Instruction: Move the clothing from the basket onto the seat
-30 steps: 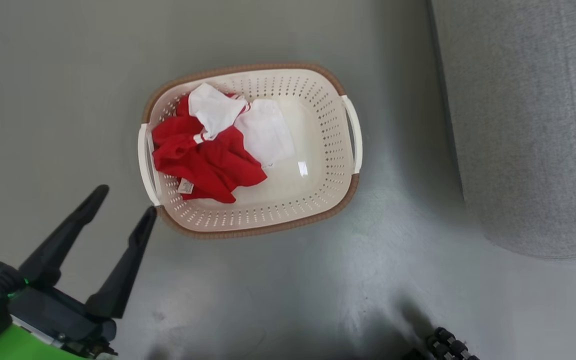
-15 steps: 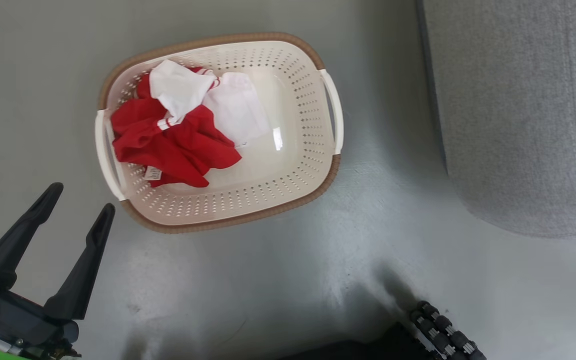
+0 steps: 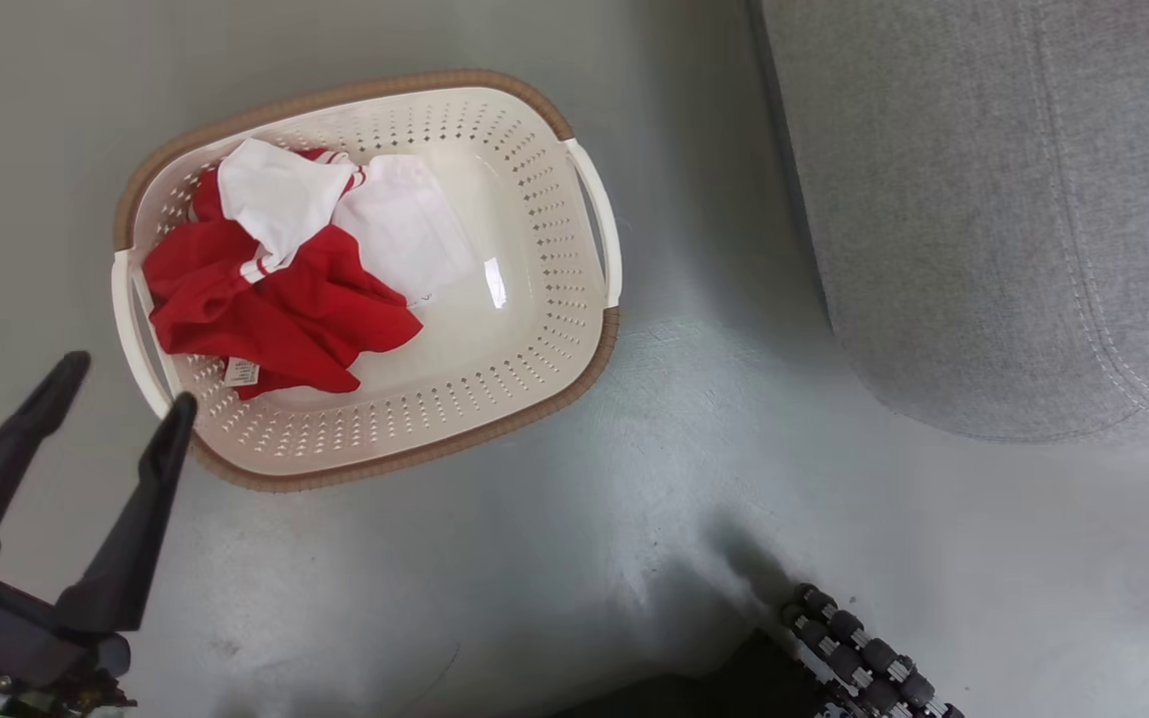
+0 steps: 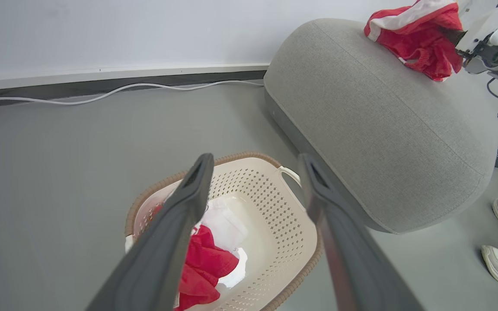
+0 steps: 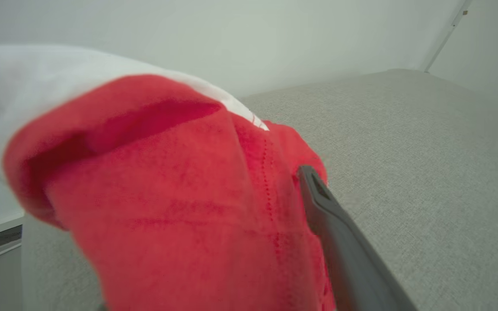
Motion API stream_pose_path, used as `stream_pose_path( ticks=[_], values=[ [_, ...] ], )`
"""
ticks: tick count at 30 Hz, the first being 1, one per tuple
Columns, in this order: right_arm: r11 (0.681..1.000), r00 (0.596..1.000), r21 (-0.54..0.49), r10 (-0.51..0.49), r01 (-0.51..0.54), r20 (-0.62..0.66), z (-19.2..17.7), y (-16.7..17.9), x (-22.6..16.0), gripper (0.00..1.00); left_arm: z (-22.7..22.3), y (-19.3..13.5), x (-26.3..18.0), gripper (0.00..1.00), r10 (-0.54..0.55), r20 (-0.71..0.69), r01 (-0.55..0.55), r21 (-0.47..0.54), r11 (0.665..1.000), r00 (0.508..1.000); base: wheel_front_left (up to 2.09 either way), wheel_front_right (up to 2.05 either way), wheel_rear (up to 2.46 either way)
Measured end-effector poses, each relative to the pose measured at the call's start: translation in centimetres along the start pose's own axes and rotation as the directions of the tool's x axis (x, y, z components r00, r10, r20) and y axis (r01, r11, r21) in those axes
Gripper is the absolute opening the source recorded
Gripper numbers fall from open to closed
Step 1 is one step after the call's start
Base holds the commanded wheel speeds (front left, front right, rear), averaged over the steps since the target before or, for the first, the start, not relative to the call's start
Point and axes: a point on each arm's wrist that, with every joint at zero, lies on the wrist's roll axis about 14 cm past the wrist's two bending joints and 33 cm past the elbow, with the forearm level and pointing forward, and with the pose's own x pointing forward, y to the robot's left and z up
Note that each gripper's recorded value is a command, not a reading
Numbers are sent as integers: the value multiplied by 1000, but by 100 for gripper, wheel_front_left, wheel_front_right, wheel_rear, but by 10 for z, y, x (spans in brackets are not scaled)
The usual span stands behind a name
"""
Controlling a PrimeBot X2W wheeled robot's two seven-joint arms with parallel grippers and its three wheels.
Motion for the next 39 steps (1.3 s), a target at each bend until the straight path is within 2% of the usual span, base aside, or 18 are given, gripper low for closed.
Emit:
stream_pose_path(
  ticks=[9,13,17,23,32,39],
  values=[
    [989,988,2,149,-149,-28,-10,49,-29,100,13,-5,7,100,-3,63,5,-33,999,998,0,0,0],
    [977,974,-34,209,-212,-85,-39,46,-68,100,20,-20,8,100,-36,95,42,-61,997,995,0,0,0],
    [969,967,-23,243,-246,-71,-41,41,-95,100,27,-29,8,100,-51,118,57,-54,997,992,0,0,0],
    [943,943,10,331,-332,20,-18,61,-130,100,36,-36,5,100,-27,158,38,-69,997,987,0,0,0],
    [910,889,20,399,-413,225,49,75,-160,100,58,-54,-6,100,8,256,14,-86,996,967,0,0,0],
    [838,806,22,516,-545,291,69,115,-194,100,75,-39,-36,100,147,342,-122,-94,988,928,0,0,0]
  ],
)
